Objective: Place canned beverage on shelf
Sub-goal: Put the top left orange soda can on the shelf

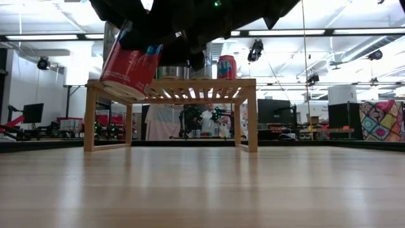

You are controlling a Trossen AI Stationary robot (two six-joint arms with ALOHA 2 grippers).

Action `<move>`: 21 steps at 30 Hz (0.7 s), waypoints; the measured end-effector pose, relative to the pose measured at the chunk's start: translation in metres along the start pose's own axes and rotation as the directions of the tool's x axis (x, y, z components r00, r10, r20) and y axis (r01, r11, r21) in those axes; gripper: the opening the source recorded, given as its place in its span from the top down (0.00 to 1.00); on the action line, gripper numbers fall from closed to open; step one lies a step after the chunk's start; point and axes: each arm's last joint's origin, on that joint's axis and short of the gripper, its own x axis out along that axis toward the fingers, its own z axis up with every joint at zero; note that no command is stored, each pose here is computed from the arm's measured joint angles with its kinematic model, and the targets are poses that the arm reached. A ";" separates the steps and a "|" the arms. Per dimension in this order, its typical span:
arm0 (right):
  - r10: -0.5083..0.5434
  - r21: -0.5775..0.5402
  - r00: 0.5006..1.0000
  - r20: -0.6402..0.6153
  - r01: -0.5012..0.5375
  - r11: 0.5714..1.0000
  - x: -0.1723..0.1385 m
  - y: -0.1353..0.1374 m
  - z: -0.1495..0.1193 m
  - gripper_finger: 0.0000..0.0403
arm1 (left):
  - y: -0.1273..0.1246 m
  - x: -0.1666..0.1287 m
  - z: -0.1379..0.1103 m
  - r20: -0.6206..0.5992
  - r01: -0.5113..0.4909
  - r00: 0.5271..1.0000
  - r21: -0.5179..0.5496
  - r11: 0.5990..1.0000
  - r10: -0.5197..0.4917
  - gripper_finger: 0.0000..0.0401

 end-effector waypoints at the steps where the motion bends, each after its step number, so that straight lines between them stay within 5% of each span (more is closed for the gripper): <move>1: -0.002 -0.006 1.000 0.000 0.002 1.000 0.000 0.000 0.000 0.31 | 0.000 0.000 0.000 -0.005 0.001 1.000 -0.013 1.000 -0.001 0.16; 8: -0.010 -0.005 1.000 -0.018 0.010 1.000 0.000 -0.001 -0.001 0.31 | 0.003 -0.001 -0.001 -0.019 -0.020 1.000 -0.030 0.999 0.019 0.08; 21: -0.055 -0.008 0.988 -0.144 0.054 0.999 -0.016 -0.005 0.000 0.31 | 0.023 -0.036 0.006 0.066 0.043 0.997 -0.056 0.997 -0.040 0.07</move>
